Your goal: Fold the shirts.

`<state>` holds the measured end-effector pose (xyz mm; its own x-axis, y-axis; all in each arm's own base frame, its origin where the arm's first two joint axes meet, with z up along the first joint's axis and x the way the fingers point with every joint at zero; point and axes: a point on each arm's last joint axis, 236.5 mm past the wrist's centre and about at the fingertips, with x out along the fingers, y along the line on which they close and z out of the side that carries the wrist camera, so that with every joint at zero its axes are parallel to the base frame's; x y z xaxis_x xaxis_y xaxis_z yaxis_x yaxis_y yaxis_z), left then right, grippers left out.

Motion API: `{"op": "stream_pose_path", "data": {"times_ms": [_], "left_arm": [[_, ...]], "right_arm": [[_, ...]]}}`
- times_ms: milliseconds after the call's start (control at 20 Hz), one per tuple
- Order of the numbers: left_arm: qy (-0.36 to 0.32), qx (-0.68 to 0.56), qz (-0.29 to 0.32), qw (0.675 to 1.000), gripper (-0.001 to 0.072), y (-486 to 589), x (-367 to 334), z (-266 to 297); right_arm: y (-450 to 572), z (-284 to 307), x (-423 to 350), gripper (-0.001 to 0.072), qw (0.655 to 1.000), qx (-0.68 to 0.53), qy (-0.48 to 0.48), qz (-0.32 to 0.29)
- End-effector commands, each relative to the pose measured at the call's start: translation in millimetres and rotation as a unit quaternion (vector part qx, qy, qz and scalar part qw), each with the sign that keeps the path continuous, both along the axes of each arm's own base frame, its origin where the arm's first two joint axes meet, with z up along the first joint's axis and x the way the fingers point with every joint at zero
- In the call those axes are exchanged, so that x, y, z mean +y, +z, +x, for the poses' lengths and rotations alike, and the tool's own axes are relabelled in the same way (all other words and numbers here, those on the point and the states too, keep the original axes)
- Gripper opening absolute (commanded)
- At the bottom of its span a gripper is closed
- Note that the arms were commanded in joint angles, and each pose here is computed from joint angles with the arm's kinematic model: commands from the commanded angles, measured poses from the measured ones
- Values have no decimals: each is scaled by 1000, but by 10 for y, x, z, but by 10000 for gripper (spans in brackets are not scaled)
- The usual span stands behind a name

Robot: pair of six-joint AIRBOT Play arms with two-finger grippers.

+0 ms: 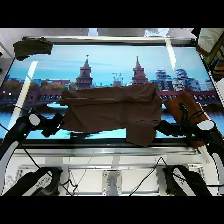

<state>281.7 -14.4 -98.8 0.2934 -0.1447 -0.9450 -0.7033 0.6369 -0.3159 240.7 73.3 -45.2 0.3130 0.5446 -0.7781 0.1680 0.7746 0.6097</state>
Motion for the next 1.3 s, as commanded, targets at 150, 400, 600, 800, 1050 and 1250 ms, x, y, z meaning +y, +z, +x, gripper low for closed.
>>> {"op": "stream_pose_path", "data": {"times_ms": [150, 400, 600, 800, 1050, 1250], "left_arm": [[1, 7, -3, 1000, 164, -64, -7, -3], [-40, 5, -10, 999, 9, 10, -97, -46], [-103, -54, 10, 993, 9, 564, -146, -181], [-102, -170, 43, 979, 9, 1397, -142, -563], [-29, -286, 45, 957, 9, 1977, -96, -1027], [-50, -324, 36, 944, 8, 2199, -200, -962]], "right_arm": [[21, 19, 15, 28, 1000, -3, -2, 5], [104, 48, 62, 27, 1000, -14, -7, 18], [470, -21, 108, 27, 999, -48, 2, 12], [1043, -184, 136, 27, 994, -104, -3, -12], [1244, -371, 72, 26, 990, -127, -24, -49], [1243, -357, 58, 26, 990, -130, -26, -52]]}}
